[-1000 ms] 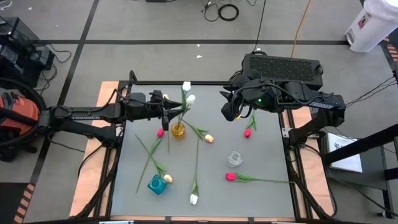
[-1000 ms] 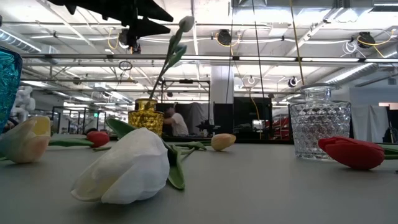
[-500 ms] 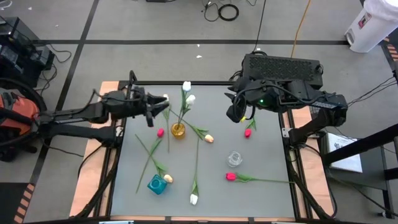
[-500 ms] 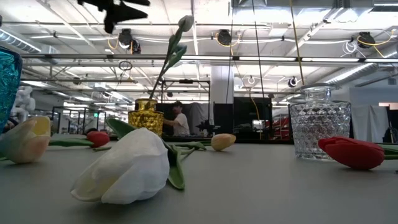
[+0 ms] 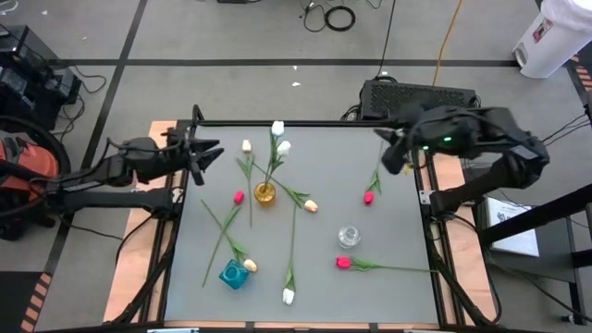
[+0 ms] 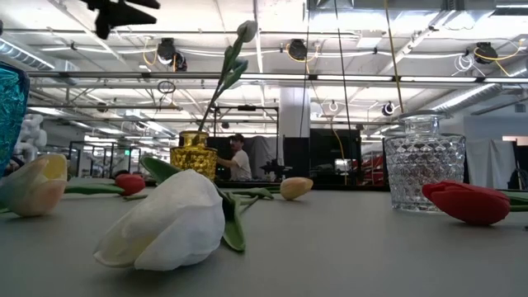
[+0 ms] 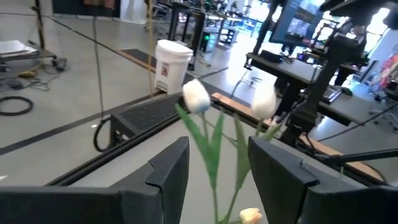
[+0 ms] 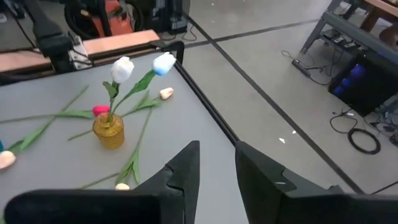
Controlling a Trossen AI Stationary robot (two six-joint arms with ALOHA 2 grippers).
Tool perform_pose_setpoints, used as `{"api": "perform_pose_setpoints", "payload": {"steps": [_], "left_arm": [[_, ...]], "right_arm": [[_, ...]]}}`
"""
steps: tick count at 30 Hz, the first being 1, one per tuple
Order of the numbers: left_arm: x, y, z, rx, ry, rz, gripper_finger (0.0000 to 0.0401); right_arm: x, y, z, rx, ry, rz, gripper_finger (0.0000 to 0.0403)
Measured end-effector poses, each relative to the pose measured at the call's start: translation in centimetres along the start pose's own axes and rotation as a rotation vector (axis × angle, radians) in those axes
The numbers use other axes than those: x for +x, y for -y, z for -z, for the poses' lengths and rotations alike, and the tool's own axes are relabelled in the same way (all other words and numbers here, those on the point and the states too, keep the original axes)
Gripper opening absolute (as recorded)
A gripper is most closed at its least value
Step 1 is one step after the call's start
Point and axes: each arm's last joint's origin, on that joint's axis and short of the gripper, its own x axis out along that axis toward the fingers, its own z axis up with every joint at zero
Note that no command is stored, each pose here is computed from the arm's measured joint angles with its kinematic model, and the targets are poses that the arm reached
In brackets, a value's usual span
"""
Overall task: Sort flowers into vase by color
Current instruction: Put the top right red tulip into the transparent vase
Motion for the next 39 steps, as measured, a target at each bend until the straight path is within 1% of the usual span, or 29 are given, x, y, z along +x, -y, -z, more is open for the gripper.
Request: {"api": "perform_pose_setpoints", "payload": {"steps": [8,12,16,20,24,29,32,35,39], "left_arm": [[-2.4,-1.2,0.7,0.011,-0.026,-0.073,0.0171],[-3.5,-1.7,0.9,-0.009,-0.016,-0.108,0.0171],[-4.3,-2.0,0.9,-0.028,0.017,-0.116,0.0171],[-4.7,-2.1,0.8,-0.05,0.04,-0.128,0.0171],[-4.7,-2.1,0.8,-0.068,0.043,-0.131,0.0171],[-4.7,-2.1,0.8,-0.077,0.045,-0.134,0.0171],[-4.7,-2.1,0.8,-0.08,0.045,-0.135,0.0171],[-4.7,-2.1,0.8,-0.112,0.048,-0.135,0.0171],[-4.7,-2.1,0.8,-0.129,0.048,-0.134,0.0171]], "right_arm": [[-4.5,3.5,1.7,0.085,0.05,-0.014,0.0093],[-6.2,5.1,2.9,0.13,0.075,0.007,0.0093],[-7.1,6.4,5.0,0.172,0.089,0.035,0.0093],[-7.0,7.3,8.1,0.238,0.084,0.059,0.0093],[-5.7,7.4,11.6,0.326,0.091,0.055,0.0093],[-2.4,6.1,15.3,0.418,0.142,-0.01,0.0093],[0.4,4.7,17.4,0.433,0.146,-0.051,0.0093],[3.2,3.2,19.2,0.437,0.123,-0.106,0.0093],[5.6,1.8,20.8,0.439,0.073,-0.164,0.0093]]}}
